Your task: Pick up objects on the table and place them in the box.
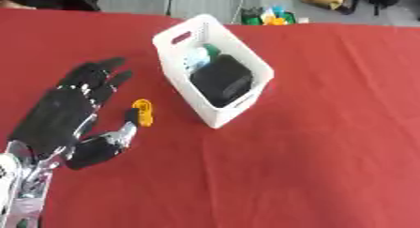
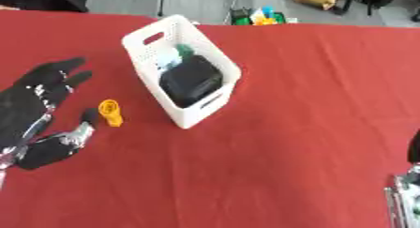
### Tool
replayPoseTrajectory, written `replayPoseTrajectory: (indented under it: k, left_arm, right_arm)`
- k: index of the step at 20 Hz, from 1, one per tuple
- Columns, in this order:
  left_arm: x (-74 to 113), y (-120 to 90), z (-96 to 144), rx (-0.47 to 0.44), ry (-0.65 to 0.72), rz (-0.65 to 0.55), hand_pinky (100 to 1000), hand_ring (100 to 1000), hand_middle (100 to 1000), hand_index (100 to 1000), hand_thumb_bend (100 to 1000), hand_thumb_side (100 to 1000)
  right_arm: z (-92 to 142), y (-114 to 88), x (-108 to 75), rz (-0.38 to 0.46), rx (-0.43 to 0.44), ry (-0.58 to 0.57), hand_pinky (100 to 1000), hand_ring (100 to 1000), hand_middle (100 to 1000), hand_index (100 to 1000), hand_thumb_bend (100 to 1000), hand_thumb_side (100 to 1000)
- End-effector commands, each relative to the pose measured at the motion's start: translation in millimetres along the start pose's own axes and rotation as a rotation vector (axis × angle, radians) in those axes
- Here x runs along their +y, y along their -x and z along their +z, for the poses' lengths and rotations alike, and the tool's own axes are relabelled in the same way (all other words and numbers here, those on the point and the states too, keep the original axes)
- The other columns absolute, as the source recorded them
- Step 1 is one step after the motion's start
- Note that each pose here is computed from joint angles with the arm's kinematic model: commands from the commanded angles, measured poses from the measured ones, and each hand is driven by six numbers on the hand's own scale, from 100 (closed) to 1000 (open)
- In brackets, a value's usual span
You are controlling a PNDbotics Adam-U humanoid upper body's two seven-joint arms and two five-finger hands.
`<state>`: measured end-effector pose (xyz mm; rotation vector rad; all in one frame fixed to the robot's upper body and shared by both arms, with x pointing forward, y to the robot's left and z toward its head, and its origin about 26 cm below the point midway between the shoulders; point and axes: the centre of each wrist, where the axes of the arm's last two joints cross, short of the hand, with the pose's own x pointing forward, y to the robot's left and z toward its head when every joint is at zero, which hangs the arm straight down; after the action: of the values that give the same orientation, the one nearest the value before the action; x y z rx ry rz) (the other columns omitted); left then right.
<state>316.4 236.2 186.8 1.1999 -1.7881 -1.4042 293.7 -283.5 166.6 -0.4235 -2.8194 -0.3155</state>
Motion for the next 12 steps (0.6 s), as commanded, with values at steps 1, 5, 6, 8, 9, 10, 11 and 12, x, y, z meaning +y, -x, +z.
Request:
replayPoseTrajectory:
  k: [1,5,6,8,9,10,11,12]
  left_arm:
    - [4.4,-0.9,-3.1,-0.020,0.030,0.069,1000,1000,1000,1000,100,1000]
    - [3.4,1.8,-2.4,-0.012,0.035,0.154,1000,1000,1000,1000,100,1000]
    - [2.2,2.6,-2.4,-0.005,0.036,0.166,1000,1000,1000,1000,100,1000]
    - [0.2,3.7,-2.6,0.005,0.037,0.178,1000,1000,1000,1000,100,1000]
    - [-0.6,4.0,-2.6,0.009,0.036,0.182,1000,1000,1000,1000,100,1000]
    - [-1.4,4.3,-2.7,0.013,0.033,0.186,1000,1000,1000,1000,100,1000]
    - [-2.1,3.8,-3.1,0.011,0.029,0.191,1000,1000,1000,1000,120,1000]
    - [-2.8,3.2,-3.4,0.003,0.024,0.199,1000,1000,1000,1000,120,1000]
  right_arm:
    - [-5.8,-4.9,1.6,-0.012,-0.026,-0.006,760,743,633,741,100,991]
    - [-5.5,-4.9,1.8,-0.012,-0.024,-0.008,760,743,633,741,100,988]
    - [-5.4,-4.9,1.9,-0.012,-0.023,-0.008,760,743,633,741,100,989]
    - [-5.4,-4.9,2.1,-0.012,-0.022,-0.009,760,743,633,741,100,989]
    - [-5.3,-4.9,2.2,-0.012,-0.022,-0.010,760,743,633,741,100,989]
    - [-5.1,-4.9,2.2,-0.012,-0.022,-0.010,760,743,633,741,100,989]
    - [-5.0,-4.9,2.2,-0.012,-0.021,-0.011,760,743,633,740,100,987]
    - [-5.0,-4.9,2.3,-0.012,-0.021,-0.011,760,743,633,740,100,987]
